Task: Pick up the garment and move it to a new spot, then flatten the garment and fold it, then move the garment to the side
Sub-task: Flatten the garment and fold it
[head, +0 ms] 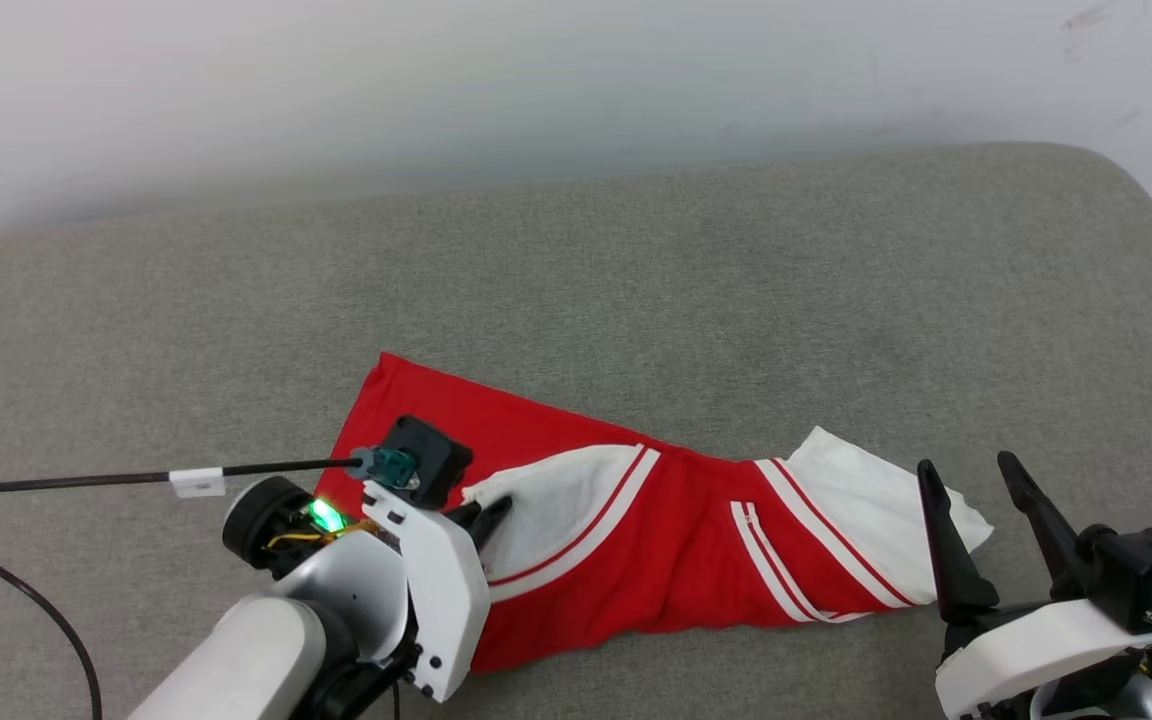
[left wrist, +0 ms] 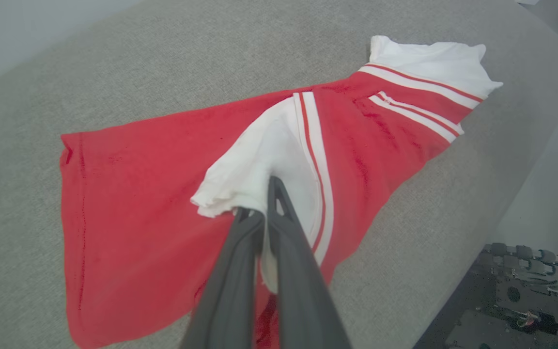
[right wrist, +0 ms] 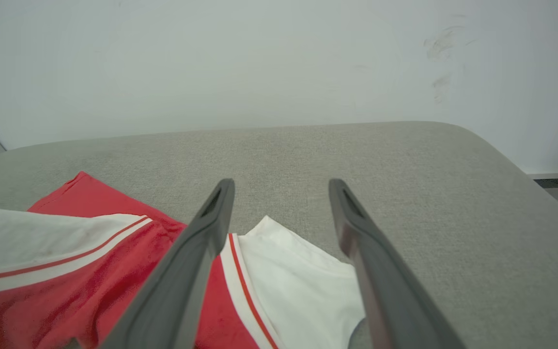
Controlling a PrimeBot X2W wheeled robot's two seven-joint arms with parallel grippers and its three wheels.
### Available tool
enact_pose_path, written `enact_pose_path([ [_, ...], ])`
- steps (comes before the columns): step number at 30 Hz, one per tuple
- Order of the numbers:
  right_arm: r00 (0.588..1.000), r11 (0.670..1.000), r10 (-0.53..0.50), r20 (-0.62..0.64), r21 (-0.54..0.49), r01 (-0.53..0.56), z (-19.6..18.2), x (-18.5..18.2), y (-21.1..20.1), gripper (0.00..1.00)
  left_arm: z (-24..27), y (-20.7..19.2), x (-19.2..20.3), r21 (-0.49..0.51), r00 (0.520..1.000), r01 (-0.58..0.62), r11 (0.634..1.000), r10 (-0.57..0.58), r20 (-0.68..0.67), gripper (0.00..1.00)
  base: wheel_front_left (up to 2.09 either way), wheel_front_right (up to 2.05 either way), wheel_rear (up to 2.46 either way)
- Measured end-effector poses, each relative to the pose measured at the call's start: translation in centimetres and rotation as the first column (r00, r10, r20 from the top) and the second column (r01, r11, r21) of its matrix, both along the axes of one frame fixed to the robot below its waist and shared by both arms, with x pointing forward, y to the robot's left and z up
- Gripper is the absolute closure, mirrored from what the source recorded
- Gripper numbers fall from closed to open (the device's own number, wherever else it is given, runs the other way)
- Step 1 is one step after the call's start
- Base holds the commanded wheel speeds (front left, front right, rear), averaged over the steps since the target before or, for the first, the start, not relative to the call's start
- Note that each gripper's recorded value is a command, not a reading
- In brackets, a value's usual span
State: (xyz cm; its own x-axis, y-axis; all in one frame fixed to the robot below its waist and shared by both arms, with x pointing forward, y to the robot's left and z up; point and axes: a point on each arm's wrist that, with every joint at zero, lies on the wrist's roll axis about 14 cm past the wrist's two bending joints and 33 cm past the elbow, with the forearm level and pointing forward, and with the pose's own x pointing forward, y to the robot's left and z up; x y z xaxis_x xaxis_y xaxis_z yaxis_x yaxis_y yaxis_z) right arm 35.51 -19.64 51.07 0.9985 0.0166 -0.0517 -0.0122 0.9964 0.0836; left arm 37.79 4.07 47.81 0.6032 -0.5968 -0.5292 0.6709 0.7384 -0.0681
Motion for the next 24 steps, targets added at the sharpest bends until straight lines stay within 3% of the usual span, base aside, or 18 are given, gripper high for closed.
enact_pose_path([
  [7, 0.999, 0.999, 0.047, 0.012, 0.001, -0.047, 0.4, 1.0, 1.4, 0.00, 4.7, 4.3, 2.7, -0.040, 0.960, -0.167, 0.985, 0.172, 0.219, 1.00, 0.00, 0.00, 0.00],
  [11, 0.996, 0.996, 0.085, 0.010, 0.001, -0.085, 0.4, 1.7, 2.6, 0.00, 5.5, 9.4, 2.7, -0.039, 0.901, -0.341, 0.939, 0.338, 0.270, 1.00, 0.00, 0.00, 0.00],
  [17, 0.992, 0.992, 0.124, 0.002, 0.004, -0.124, 0.4, 2.2, 3.9, 0.00, -0.1, 15.7, -1.8, 0.006, 0.814, -0.576, 0.817, 0.573, 0.101, 1.00, 0.00, 0.00, 0.00],
  [20, 0.992, 0.992, 0.128, 0.000, 0.004, -0.128, 0.4, 2.2, 4.0, 0.00, -4.3, 16.6, -4.8, 0.032, 0.757, -0.650, 0.759, 0.651, -0.054, 1.00, 0.00, 0.00, 0.00],
  [23, 0.991, 0.991, 0.132, -0.001, 0.001, -0.132, 0.5, 2.1, 4.1, 0.00, -7.5, 16.2, -7.3, 0.052, 0.713, -0.680, 0.732, 0.676, -0.186, 1.00, 0.00, 0.00, 0.00],
  [24, 0.991, 0.991, 0.132, 0.001, -0.001, -0.132, 0.6, 2.1, 4.2, 0.00, -8.2, 16.0, -7.7, 0.048, 0.703, -0.685, 0.727, 0.677, -0.216, 0.84, 0.00, 0.00, 0.00],
])
